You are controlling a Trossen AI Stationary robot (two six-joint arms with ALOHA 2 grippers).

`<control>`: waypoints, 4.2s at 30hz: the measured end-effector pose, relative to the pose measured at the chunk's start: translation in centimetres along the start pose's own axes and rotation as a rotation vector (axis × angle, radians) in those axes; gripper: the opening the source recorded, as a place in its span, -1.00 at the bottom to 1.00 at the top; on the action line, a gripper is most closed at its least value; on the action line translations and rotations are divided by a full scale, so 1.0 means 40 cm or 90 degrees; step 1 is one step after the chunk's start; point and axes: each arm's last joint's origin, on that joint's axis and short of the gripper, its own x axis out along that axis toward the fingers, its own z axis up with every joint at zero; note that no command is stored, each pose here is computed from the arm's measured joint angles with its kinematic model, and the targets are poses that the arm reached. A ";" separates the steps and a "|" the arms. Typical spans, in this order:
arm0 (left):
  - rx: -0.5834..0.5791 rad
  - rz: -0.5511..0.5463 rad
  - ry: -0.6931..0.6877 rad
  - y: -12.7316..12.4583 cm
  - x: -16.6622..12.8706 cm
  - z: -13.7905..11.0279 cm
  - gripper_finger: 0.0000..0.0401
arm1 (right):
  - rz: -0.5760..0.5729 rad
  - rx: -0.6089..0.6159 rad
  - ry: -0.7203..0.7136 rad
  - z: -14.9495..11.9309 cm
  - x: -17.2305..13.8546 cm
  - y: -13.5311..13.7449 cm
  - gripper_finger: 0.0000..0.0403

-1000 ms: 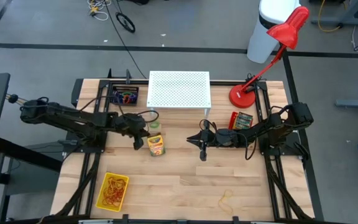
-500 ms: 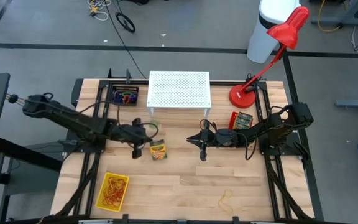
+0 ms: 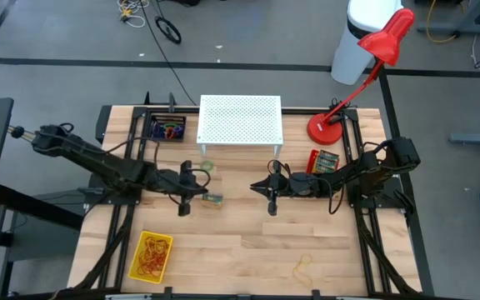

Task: Pick & Place Office Desk Supplies
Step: Put the box yellow crayon into the red bin

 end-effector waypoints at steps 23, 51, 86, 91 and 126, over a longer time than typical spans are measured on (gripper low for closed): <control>-0.049 -0.028 0.068 -0.028 -0.078 0.024 -0.20 | 0.068 0.081 0.012 -0.001 -0.001 0.008 -0.75; -0.081 -0.023 -0.153 0.040 -0.026 -0.228 0.21 | 0.064 0.081 0.010 -0.001 0.000 0.007 -0.75; 0.052 -0.129 -0.106 0.035 0.091 -0.150 0.01 | 0.066 0.081 0.006 0.001 -0.001 0.008 -0.75; 0.063 -0.147 -0.153 0.030 0.094 -0.120 -0.24 | 0.080 0.084 0.008 0.001 -0.001 0.009 -0.75; 0.057 -0.124 -0.178 0.031 0.326 0.100 -0.44 | 0.021 0.014 0.014 0.113 -0.189 0.106 -0.96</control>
